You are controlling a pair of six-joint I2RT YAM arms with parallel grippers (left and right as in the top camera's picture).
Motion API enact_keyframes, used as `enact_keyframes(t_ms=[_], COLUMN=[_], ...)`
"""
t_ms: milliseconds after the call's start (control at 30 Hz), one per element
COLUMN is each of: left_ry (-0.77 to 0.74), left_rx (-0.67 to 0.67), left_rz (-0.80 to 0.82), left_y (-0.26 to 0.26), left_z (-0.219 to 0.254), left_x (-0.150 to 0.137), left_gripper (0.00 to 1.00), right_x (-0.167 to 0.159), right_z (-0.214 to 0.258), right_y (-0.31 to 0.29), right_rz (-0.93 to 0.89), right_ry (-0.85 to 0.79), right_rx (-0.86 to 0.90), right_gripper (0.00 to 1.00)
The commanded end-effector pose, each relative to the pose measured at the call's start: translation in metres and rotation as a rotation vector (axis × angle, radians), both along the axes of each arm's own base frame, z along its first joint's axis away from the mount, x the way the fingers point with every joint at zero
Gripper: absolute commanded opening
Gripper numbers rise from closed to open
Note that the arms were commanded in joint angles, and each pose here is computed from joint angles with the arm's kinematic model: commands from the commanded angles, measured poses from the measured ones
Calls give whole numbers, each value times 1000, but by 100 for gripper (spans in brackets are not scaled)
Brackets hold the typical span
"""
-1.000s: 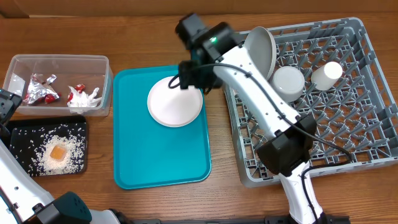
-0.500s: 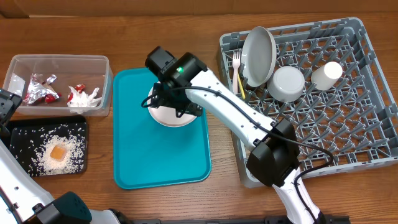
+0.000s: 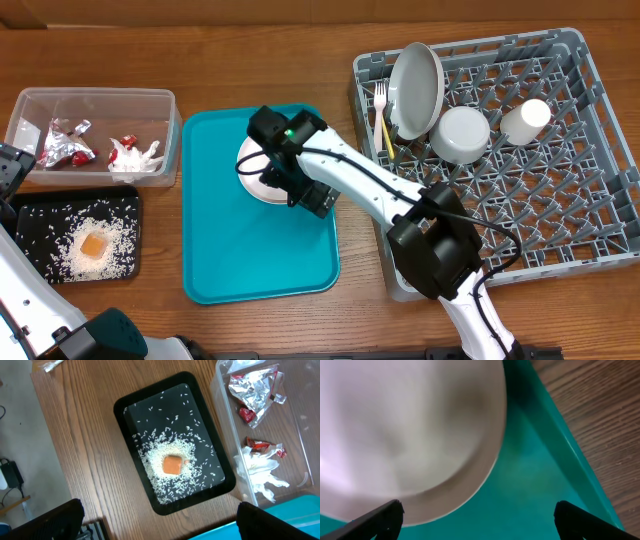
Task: Sort waste into correct bins and load items into the dishwasher rack
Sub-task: 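Reach the right gripper to the pink plate and grasp its rim, then lift the pink plate and carry it into the rack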
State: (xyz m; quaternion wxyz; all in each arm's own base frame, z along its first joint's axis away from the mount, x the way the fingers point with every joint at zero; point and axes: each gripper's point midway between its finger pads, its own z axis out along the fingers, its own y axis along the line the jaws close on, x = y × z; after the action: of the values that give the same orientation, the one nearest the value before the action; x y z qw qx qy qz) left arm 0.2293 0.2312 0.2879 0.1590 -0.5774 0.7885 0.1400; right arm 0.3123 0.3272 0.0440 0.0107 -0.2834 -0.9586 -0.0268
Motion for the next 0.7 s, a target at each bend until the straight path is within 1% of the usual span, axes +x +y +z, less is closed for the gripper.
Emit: enact_keyframes(t_ms=[0, 100, 267, 333, 367, 400, 433, 467, 533, 567, 600, 667], left_ry=[-15, -15, -15, -15, -15, -15, -15, -15, -15, -15, -15, -15], left_rx=[2, 2, 2, 2, 2, 2, 2, 2, 2, 2, 2, 2], left_rz=[11, 11, 11, 11, 11, 11, 11, 11, 11, 11, 11, 11], left_y=[-1, -1, -1, -1, -1, -1, -1, -1, -1, -1, -1, -1], left_z=[3, 3, 3, 3, 3, 3, 3, 3, 3, 3, 3, 3], left_x=[-1, -1, -1, -1, -1, -1, -1, -1, -1, -1, -1, -1], left_gripper=[100, 100, 100, 100, 100, 100, 100, 100, 100, 100, 100, 100], right_x=[2, 4, 5, 3, 3, 2, 2, 1, 1, 1, 1, 0], right_z=[-3, -12, -26, -33, -34, -39, -40, -41, -41, -41, -41, -41], right_y=[-4, -2, 0, -1, -1, -2, -3, -3, -3, -3, -3, -4], right_rz=[-110, -147, -123, -116, -116, -113, -113, -113, -109, -109, -109, -105], right_ry=[-16, -25, -22, -12, -9, -2, -1, 2, 1, 1, 1, 4], right_rx=[0, 14, 9, -3, -6, -15, -16, -19, -19, -19, -18, -22], right_gripper=[100, 100, 100, 95, 88, 78, 74, 66, 56, 54, 49, 44])
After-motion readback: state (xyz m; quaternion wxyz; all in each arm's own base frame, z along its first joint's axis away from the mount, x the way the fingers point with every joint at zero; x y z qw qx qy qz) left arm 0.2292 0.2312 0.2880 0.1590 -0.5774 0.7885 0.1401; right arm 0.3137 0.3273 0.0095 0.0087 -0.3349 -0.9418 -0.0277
